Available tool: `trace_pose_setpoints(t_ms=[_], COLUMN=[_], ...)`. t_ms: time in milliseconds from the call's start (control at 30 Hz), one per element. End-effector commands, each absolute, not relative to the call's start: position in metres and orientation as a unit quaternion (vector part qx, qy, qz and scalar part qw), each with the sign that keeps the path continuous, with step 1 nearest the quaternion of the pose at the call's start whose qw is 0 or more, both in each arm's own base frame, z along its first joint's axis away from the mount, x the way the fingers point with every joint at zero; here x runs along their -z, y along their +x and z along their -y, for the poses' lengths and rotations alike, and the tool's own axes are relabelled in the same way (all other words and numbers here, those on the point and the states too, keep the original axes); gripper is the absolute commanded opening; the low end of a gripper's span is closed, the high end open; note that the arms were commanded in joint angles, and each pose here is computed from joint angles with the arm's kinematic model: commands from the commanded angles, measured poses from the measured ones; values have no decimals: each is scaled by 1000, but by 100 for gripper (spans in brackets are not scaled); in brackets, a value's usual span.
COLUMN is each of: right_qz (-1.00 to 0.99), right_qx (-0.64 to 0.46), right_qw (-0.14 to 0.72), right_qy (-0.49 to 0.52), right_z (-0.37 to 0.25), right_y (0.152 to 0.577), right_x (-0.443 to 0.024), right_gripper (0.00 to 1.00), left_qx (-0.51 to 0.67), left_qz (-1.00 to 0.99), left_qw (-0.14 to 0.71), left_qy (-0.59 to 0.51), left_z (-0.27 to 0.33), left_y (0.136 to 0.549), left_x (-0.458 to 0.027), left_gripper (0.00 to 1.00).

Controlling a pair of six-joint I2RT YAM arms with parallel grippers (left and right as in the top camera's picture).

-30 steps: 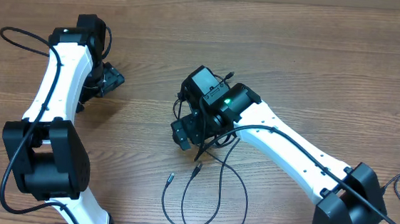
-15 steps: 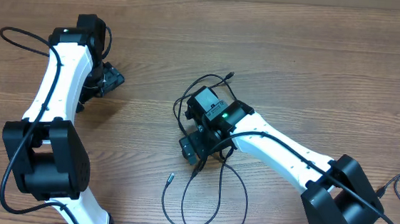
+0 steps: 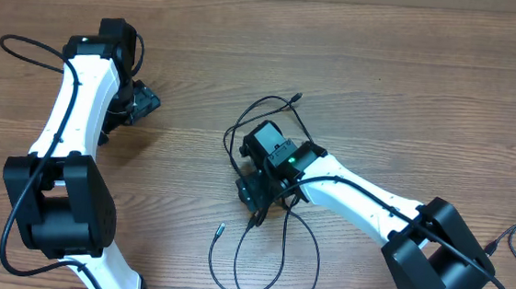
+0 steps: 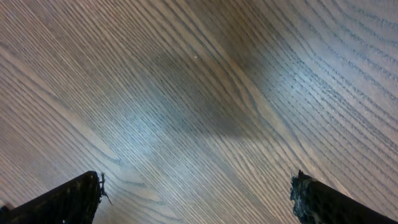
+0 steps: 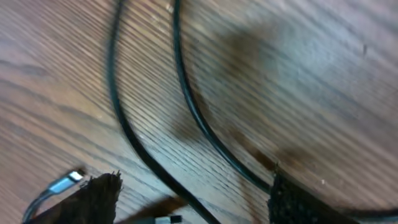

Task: Untangle cables
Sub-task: 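Close the right gripper on a black cable in the center pile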

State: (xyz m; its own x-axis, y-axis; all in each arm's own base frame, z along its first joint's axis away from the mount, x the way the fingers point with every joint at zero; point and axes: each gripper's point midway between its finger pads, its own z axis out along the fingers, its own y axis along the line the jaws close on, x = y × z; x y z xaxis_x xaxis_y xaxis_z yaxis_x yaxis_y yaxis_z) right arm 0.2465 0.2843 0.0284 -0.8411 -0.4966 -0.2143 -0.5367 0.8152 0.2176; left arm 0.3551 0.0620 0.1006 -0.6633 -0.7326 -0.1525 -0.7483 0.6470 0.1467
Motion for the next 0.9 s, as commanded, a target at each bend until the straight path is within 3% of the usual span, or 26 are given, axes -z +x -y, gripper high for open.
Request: trace_pose_setpoints(t_ms=[0, 100, 167, 200, 333, 367, 400, 433, 667, 867], right_qz=[-953, -953, -953, -953, -954, -954, -954, -954, -961, -958], right_qx=[-121, -116, -116, -116, -115, -114, -114, -113, -107, -121], right_qw=[61, 57, 56, 57, 54, 53, 52, 51, 30, 53], right_qy=[-273, -272, -272, -272, -272, -272, -272, -272, -254, -255], right_z=[-277, -273, -273, -273, -271, -270, -269, -269, -267, -286], right_y=[240, 238, 237, 237, 235, 234, 233, 233, 231, 249], right_x=[-15, -12, -12, -11, -7, -6, -6, -6, -18, -81], right_gripper=[77, 73, 60, 48, 29, 22, 9, 5, 4, 4], left_qx=[-97, -97, -97, -97, -98, -97, -97, -97, -97, -97], left_qz=[-911, -911, -911, -911, -911, -911, -911, -911, -911, -912], left_qw=[42, 42, 42, 42, 42, 42, 42, 42, 42, 42], left_qy=[-398, -399, -399, -399, -399, -399, -398, -398, -398, -397], left_z=[-60, -61, -61, -61, -61, -61, -60, -60, -60, -60], left_y=[356, 356, 356, 356, 356, 356, 357, 357, 356, 357], left_x=[-103, -103, -103, -103, -103, -103, -103, -103, -103, -103], left_gripper=[100, 99, 100, 100, 100, 100, 99, 100, 100, 99])
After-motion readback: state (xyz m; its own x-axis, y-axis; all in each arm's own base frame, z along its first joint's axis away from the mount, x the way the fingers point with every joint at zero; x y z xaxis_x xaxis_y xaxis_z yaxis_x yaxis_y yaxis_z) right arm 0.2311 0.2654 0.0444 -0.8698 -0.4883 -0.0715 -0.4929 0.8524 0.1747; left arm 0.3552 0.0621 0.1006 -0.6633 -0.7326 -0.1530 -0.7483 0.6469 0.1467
